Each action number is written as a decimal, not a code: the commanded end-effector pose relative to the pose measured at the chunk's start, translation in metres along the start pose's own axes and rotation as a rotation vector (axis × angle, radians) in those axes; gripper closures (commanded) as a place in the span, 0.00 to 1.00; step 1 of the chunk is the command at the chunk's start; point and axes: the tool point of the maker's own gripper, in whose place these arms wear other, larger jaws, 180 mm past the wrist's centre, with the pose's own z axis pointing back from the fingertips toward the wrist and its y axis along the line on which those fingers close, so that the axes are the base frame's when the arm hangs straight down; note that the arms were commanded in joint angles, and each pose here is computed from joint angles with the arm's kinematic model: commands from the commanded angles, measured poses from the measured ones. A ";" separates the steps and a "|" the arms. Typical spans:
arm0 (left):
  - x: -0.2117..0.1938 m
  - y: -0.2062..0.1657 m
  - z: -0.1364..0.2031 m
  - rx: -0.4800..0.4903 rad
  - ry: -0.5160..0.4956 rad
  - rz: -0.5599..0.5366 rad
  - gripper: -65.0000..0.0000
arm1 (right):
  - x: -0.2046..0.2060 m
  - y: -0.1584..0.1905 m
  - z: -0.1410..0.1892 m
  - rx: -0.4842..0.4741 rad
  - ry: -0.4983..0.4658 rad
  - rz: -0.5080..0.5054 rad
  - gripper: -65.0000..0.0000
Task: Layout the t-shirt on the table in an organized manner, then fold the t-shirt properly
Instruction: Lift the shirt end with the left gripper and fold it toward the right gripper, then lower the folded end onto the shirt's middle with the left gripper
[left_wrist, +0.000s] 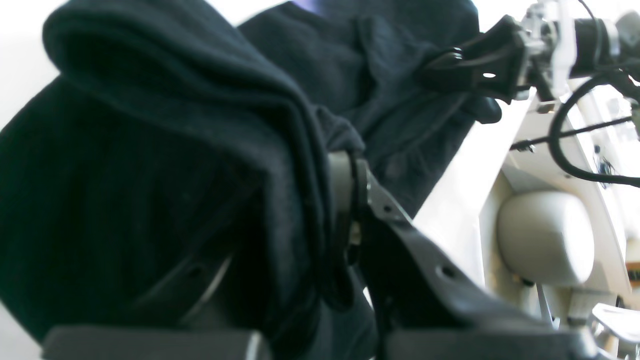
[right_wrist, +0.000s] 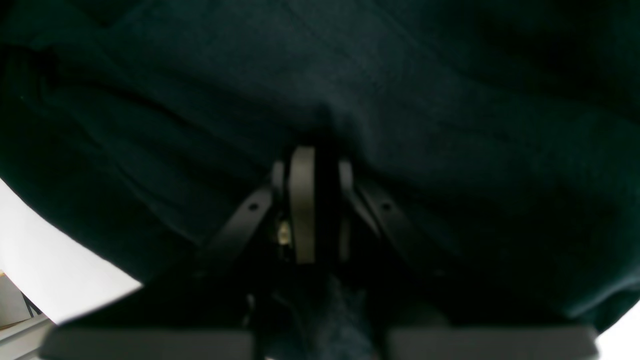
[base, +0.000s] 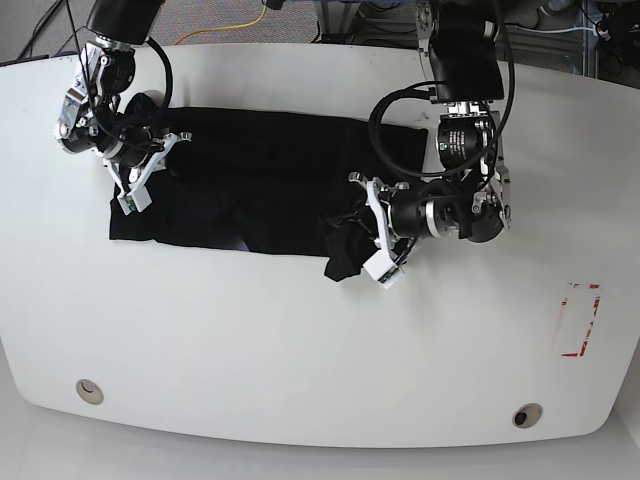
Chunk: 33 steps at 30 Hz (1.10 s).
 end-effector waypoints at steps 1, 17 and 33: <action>0.021 -0.005 0.003 -0.014 -0.063 -0.027 0.92 | 0.011 -0.004 0.005 -0.011 -0.027 0.017 0.90; 0.034 -0.031 -0.012 -0.089 -0.053 -0.091 0.62 | 0.010 -0.003 0.005 -0.010 -0.025 0.018 0.90; 0.036 0.025 0.031 0.085 -0.052 -0.092 0.63 | 0.008 0.014 -0.006 0.032 -0.007 0.042 0.90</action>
